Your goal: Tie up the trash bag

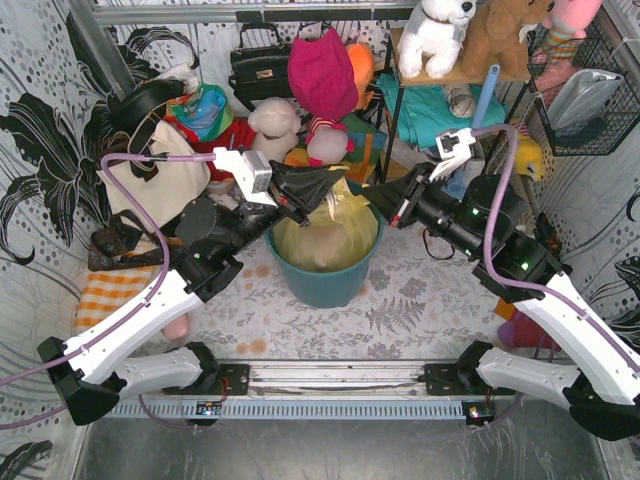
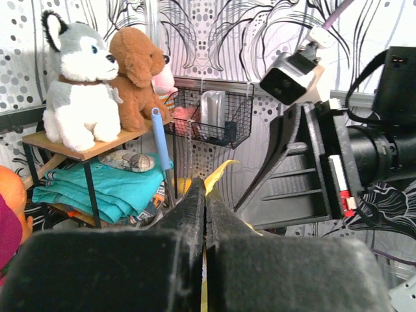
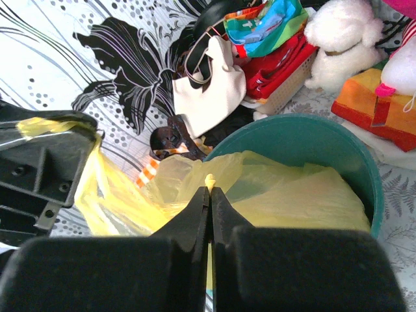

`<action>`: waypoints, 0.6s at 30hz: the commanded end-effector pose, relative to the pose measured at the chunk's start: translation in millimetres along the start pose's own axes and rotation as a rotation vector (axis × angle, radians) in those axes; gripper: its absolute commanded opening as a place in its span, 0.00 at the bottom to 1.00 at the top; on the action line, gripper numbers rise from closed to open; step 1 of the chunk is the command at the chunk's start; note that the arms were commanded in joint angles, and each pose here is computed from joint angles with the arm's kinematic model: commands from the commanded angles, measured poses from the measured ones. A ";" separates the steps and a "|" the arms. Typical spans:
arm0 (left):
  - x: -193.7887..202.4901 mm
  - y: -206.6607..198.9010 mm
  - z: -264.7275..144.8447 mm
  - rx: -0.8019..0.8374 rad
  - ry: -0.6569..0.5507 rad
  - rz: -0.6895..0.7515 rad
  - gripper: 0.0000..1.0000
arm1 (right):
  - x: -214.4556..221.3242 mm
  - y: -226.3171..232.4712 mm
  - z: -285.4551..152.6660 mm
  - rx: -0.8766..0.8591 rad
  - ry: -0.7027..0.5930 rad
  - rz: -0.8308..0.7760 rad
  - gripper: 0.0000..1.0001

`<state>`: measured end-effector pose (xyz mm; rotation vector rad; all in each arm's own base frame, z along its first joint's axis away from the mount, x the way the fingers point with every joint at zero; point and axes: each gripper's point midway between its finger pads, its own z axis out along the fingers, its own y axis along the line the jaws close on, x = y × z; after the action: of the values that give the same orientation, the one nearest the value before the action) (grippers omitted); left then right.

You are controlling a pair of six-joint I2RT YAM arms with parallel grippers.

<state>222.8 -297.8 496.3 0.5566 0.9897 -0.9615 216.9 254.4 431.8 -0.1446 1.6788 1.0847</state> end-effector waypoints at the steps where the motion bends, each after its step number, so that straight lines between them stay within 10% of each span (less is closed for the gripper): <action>1: -8.3 12.3 -5.7 -0.078 -0.031 0.035 0.00 | -13.6 17.6 -4.4 -0.073 -0.064 0.074 0.00; 18: -1.9 25.4 -8.9 -0.145 -0.013 0.052 0.00 | 24.7 21.2 -25.6 -0.088 0.095 0.276 0.00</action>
<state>239.6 -284.6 487.7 0.4768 1.0458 -0.8704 192.3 260.4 422.0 -0.0295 1.7554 1.3048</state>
